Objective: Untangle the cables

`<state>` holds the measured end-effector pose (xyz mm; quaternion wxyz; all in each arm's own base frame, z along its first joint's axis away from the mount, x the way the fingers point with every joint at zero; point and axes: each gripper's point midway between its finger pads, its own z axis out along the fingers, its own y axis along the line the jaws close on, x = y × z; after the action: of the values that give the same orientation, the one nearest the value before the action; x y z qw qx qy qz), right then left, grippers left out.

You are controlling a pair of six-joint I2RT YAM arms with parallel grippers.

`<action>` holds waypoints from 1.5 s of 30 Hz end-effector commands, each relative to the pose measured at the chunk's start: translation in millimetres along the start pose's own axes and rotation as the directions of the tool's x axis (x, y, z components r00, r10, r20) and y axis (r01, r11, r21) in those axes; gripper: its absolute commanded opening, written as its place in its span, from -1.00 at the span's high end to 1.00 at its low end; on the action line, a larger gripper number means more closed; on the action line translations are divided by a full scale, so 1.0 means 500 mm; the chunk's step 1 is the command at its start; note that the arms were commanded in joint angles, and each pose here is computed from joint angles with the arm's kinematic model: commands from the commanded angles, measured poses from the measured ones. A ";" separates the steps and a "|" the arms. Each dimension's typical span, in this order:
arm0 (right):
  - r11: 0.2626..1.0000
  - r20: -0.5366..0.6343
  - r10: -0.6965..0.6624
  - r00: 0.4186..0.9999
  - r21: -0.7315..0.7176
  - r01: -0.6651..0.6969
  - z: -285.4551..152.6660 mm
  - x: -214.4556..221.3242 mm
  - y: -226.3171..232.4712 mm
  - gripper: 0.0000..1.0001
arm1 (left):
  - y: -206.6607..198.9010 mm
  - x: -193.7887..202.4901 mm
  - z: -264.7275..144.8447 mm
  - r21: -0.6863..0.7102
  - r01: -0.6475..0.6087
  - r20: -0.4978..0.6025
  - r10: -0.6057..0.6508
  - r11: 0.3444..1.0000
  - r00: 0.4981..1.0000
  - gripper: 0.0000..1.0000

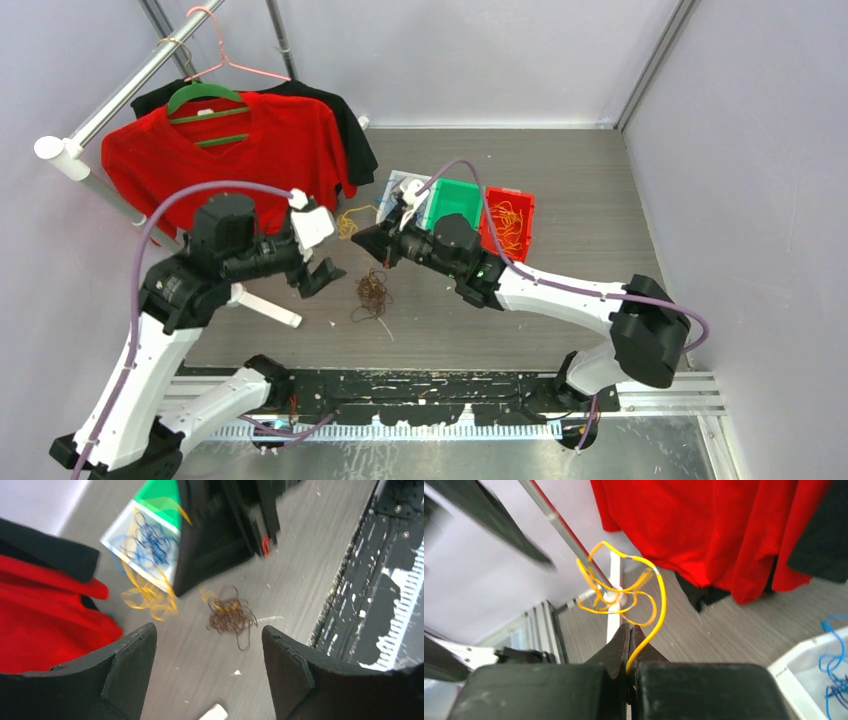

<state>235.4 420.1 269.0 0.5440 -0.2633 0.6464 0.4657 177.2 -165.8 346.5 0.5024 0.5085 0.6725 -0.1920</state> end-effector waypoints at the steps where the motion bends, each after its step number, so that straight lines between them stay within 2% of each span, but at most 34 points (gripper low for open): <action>1: 0.993 0.164 0.051 0.985 -0.118 -0.032 -0.023 -0.169 0.074 0.98 | -0.034 0.043 0.016 -0.007 0.066 0.073 -0.065 0.998 0.995 -0.53; 3: 0.987 0.165 0.078 0.983 -0.155 -0.052 -0.028 -0.188 0.094 0.98 | -0.030 0.044 0.020 -0.047 0.070 0.137 -0.063 0.996 0.989 -0.50; 10: 0.957 0.168 0.172 0.971 -0.263 -0.124 -0.036 -0.239 0.148 0.98 | 0.005 0.039 0.069 -0.096 0.191 0.212 -0.168 0.977 0.963 -0.37; 14: 0.942 0.172 0.203 0.964 -0.303 -0.145 -0.041 -0.258 0.166 0.98 | 0.013 -0.001 0.080 -0.065 0.204 0.288 -0.177 0.977 0.941 -0.32; 17: 0.933 0.173 0.215 0.961 -0.326 -0.151 -0.044 -0.268 0.176 0.98 | -0.001 -0.009 0.087 -0.012 0.199 0.287 -0.188 0.980 0.939 -0.29; 19: 0.927 0.172 0.216 0.961 -0.345 -0.147 -0.045 -0.271 0.183 0.98 | -0.012 -0.010 0.091 0.028 0.194 0.275 -0.194 0.981 0.942 -0.20; 22: 0.918 0.174 0.222 0.959 -0.369 -0.145 -0.051 -0.271 0.191 0.97 | -0.001 -0.010 0.090 -0.003 0.208 0.276 -0.199 0.978 0.940 0.15; 23: 0.916 0.178 0.222 0.959 -0.374 -0.143 -0.055 -0.272 0.192 0.96 | 0.003 -0.011 0.085 -0.019 0.203 0.281 -0.189 0.979 0.941 0.33; 24: 0.913 0.185 0.219 0.958 -0.386 -0.134 -0.060 -0.273 0.196 0.93 | 0.007 -0.010 0.082 -0.034 0.199 0.283 -0.181 0.979 0.942 0.69; 26: 0.908 0.193 0.204 0.960 -0.404 -0.112 -0.070 -0.272 0.203 0.78 | 0.016 -0.010 0.076 -0.070 0.205 0.292 -0.176 0.976 0.940 0.99; 29: 0.895 0.209 0.154 0.966 -0.443 -0.047 -0.095 -0.261 0.216 0.17 | 0.016 -0.018 0.067 -0.072 0.237 0.306 -0.205 0.969 0.930 1.00; 30: 0.892 0.214 0.134 0.968 -0.452 -0.023 -0.108 -0.258 0.220 0.03 | 0.010 -0.025 0.064 -0.051 0.247 0.310 -0.219 0.968 0.925 1.00; 32: 0.900 0.199 0.095 0.975 -0.436 0.002 -0.121 -0.234 0.212 -0.12 | 0.001 -0.037 0.059 -0.018 0.268 0.318 -0.249 0.963 0.915 1.00; 38: 0.934 0.101 -0.011 0.995 -0.353 0.046 -0.143 -0.147 0.167 -0.22 | -0.014 -0.084 0.040 0.055 0.286 0.343 -0.287 0.957 0.894 1.00; 45: 0.956 0.114 -0.076 0.991 -0.275 0.105 -0.113 -0.136 0.134 -0.23 | -0.029 -0.115 0.029 0.128 0.306 0.340 -0.332 0.943 0.880 1.00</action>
<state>157.1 383.7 342.5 0.5120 -0.3402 0.5491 0.5662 181.3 -204.9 359.9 0.5582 0.3617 0.6595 -0.3503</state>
